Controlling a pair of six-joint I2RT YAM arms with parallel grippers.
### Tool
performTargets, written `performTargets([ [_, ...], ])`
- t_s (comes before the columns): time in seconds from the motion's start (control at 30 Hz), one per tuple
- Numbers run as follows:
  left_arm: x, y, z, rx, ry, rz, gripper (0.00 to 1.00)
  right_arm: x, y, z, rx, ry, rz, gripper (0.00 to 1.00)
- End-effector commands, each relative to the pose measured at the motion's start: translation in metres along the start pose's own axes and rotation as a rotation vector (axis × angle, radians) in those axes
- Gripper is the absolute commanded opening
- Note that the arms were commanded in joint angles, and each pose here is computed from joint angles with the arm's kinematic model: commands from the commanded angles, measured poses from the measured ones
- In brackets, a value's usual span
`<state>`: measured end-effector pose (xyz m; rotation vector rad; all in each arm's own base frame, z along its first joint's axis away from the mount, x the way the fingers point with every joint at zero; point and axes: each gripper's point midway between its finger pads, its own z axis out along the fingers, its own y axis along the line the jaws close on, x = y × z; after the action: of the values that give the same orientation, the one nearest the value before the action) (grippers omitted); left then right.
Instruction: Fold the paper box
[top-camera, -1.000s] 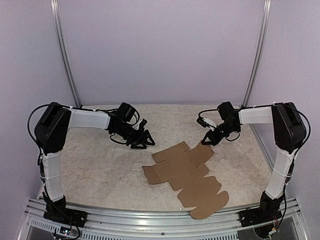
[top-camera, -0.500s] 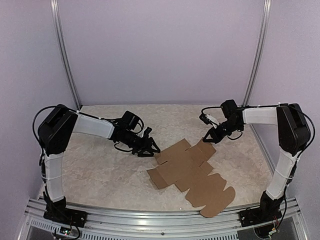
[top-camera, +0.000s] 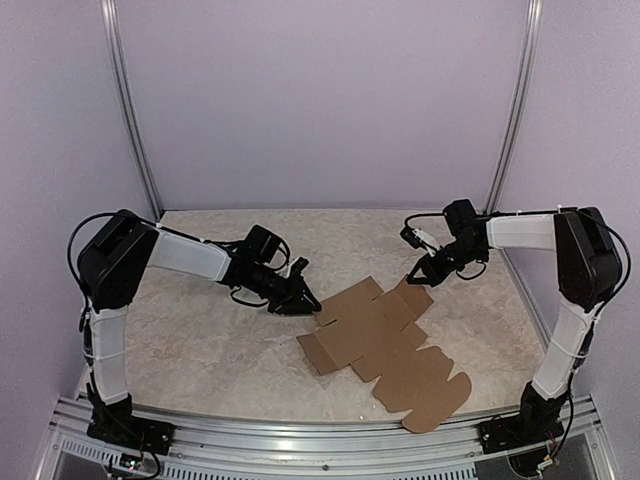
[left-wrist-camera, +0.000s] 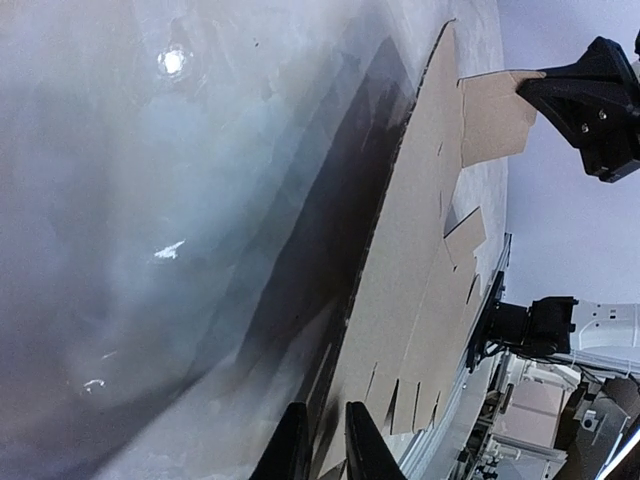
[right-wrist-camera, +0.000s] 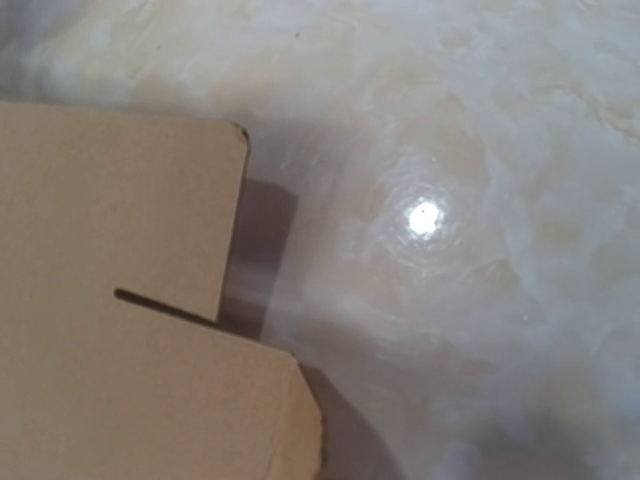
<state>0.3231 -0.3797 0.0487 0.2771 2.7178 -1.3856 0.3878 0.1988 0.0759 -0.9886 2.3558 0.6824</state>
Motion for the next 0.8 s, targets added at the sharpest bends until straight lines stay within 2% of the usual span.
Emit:
performTargets([
  [0.0, 0.005, -0.001, 0.011, 0.05, 0.025, 0.024, 0.09, -0.007, 0.002, -0.012, 0.01, -0.037, -0.013, 0.0],
  [0.1, 0.001, -0.006, 0.013, 0.084, 0.005, 0.074, 0.0, -0.01, 0.003, -0.014, 0.008, -0.04, -0.022, 0.01],
  [0.23, 0.002, -0.004, 0.012, 0.091, -0.01, 0.134, 0.0, -0.027, 0.004, -0.027, 0.025, -0.064, -0.066, 0.32],
  [0.33, 0.004, -0.002, 0.01, 0.086, -0.028, 0.18, 0.0, -0.043, 0.011, -0.031, 0.016, -0.098, -0.108, 0.43],
  [0.6, 0.011, -0.012, 0.01, 0.134, -0.044, 0.293, 0.0, -0.053, 0.038, 0.017, -0.098, 0.013, -0.215, 0.56],
  [0.77, 0.012, -0.015, 0.008, 0.136, -0.07, 0.324, 0.0, -0.053, 0.036, 0.043, -0.159, 0.087, -0.183, 0.65],
])
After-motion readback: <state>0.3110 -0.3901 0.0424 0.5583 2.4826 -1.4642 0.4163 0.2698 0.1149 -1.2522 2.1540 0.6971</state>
